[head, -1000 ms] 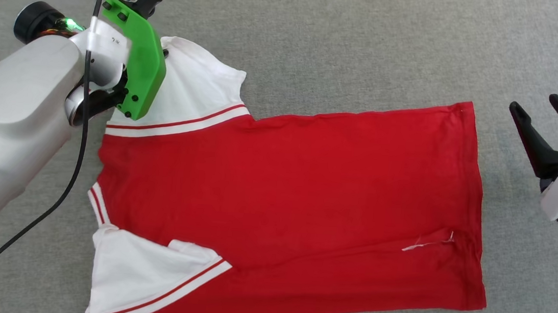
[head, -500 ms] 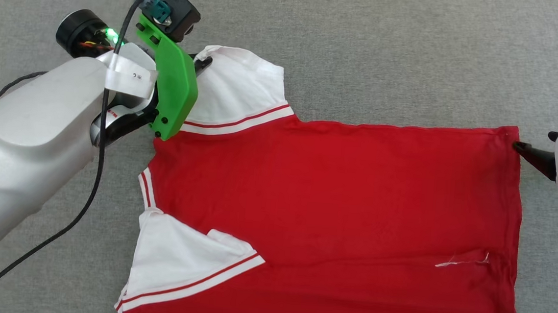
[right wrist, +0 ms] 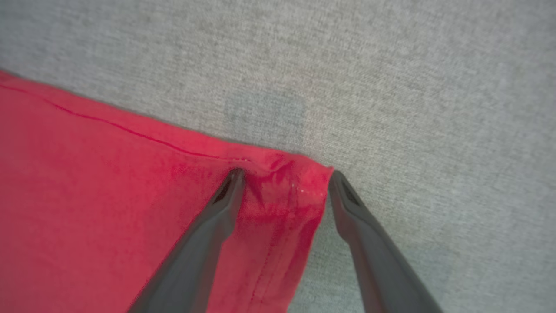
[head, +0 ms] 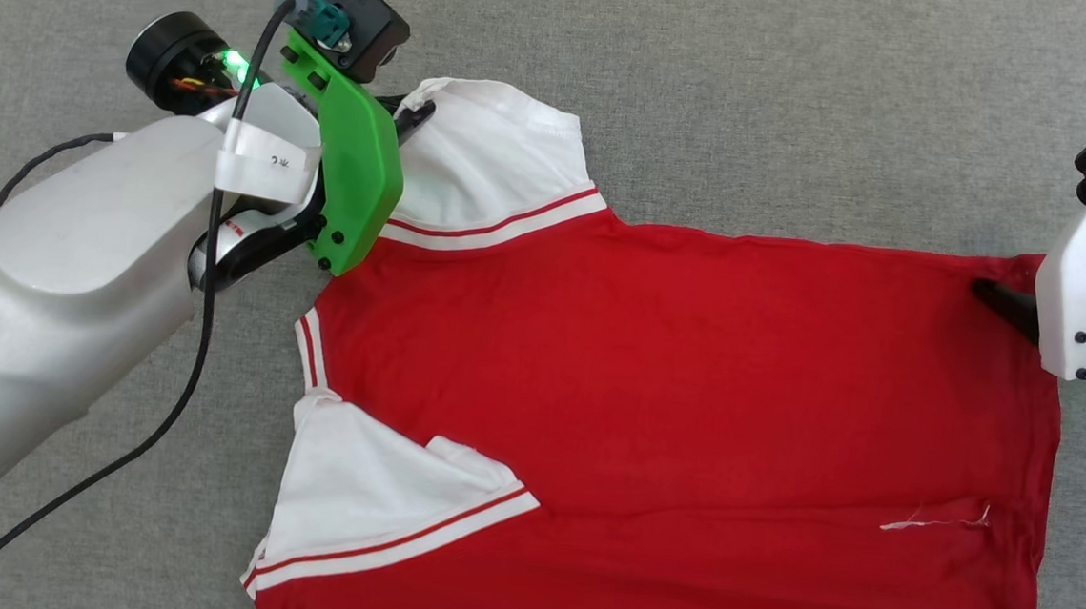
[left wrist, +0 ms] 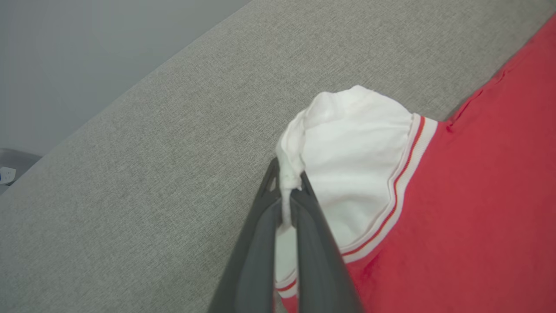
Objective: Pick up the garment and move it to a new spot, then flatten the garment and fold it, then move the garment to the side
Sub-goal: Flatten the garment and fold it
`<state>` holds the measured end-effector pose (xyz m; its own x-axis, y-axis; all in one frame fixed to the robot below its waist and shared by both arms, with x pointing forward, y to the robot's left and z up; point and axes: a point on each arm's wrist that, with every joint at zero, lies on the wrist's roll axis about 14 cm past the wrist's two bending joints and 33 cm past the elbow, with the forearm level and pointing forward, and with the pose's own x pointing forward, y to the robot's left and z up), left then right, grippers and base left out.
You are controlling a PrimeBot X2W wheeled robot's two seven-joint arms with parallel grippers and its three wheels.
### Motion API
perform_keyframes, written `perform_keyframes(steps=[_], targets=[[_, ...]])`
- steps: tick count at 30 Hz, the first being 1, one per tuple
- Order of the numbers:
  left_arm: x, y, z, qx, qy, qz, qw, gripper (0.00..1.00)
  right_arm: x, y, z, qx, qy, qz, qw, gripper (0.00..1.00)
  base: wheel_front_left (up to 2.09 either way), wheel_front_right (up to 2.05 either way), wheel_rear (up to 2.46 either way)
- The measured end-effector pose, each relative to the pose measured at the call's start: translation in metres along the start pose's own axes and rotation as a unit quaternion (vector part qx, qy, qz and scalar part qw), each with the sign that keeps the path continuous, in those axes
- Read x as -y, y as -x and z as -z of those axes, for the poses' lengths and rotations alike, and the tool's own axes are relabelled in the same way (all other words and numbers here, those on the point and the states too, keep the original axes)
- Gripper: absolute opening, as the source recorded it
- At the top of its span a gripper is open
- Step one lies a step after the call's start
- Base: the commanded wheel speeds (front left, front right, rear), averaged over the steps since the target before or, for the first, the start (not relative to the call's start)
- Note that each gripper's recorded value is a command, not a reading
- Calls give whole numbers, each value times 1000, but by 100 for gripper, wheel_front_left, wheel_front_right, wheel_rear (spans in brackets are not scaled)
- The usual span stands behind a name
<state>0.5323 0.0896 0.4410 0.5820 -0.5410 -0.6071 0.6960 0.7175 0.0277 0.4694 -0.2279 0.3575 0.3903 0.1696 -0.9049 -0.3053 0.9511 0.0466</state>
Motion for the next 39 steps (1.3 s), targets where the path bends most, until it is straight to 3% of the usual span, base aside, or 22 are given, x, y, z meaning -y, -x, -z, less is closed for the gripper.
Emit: perform_keyframes(steps=[1, 12, 18, 25, 32, 39], targets=[[0, 1, -1, 2, 0, -2, 1000, 0, -1, 1, -2, 10, -3, -3, 1000, 0, 0, 0, 0], [15, 39, 1, 38, 11, -19, 999, 0, -17, 46, -24, 170, 18, -19, 985, 0, 0, 0, 0], [38, 69, 25, 41, 38, -29, 998, 0, -25, 76, -8, 221, 17, -31, 975, 0, 0, 0, 0], [73, 103, 62, 30, 72, -36, 996, 0, -35, 97, 28, 246, -5, -44, 968, 0, 0, 0, 0], [108, 122, 109, -8, 128, -31, 991, 0, -46, 100, 71, 231, -35, -55, 971, 0, 0, 0, 0], [120, 119, 147, -49, 159, -30, 986, 0, -58, 83, 108, 190, -72, -65, 977, 0, 0, 0, 0]])
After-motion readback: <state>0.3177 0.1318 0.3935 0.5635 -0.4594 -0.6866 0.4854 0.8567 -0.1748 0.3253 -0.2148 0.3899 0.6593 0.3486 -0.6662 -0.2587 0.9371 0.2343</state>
